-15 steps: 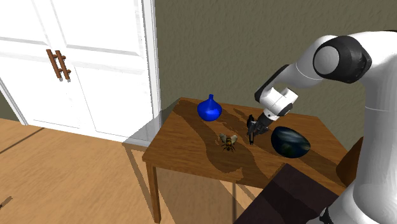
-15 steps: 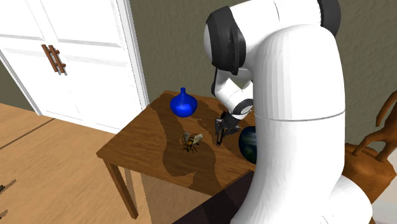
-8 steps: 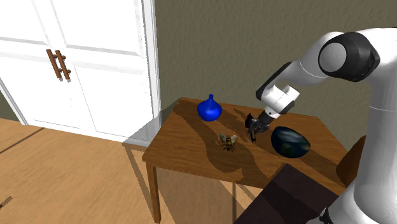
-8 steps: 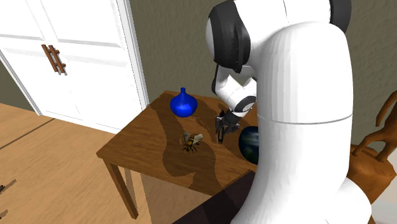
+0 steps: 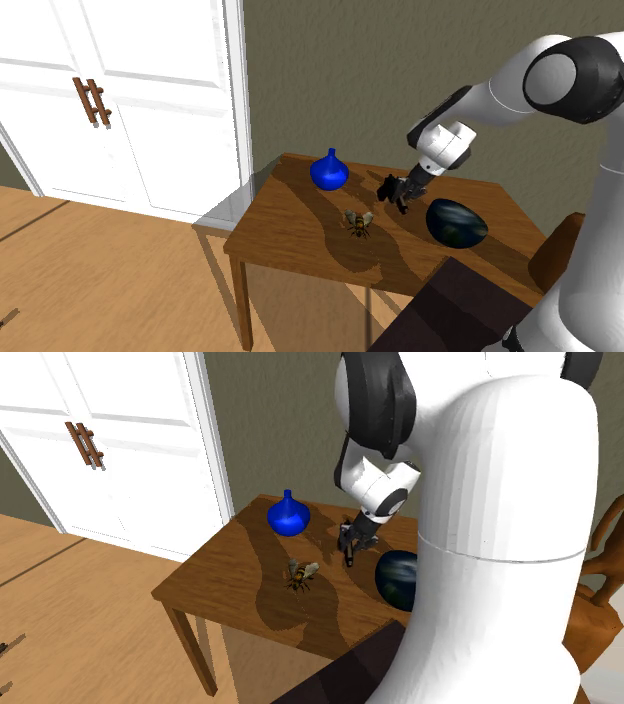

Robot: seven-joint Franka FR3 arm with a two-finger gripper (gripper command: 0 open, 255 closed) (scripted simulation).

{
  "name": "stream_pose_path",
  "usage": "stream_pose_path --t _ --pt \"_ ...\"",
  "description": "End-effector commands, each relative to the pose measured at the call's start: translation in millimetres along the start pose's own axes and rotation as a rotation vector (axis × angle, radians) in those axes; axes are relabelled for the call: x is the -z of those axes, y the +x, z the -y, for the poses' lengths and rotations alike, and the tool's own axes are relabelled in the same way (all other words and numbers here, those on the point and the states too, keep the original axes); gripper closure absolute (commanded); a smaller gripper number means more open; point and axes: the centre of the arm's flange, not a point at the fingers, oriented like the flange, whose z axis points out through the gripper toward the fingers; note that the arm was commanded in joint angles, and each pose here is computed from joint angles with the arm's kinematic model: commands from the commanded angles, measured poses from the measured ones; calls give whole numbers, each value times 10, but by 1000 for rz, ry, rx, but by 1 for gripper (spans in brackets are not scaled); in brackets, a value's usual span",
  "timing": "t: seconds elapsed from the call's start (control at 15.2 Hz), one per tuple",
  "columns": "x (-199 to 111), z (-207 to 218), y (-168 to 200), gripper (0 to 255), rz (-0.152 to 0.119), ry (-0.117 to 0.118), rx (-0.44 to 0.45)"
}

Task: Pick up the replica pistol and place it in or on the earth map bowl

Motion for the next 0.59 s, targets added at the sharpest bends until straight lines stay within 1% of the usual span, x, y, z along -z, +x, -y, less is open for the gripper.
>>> stream_pose_path --t 0.0,0.53 --pt "98 43 12 255 0 0 0" --pt "487 201 59 255 0 0 0"
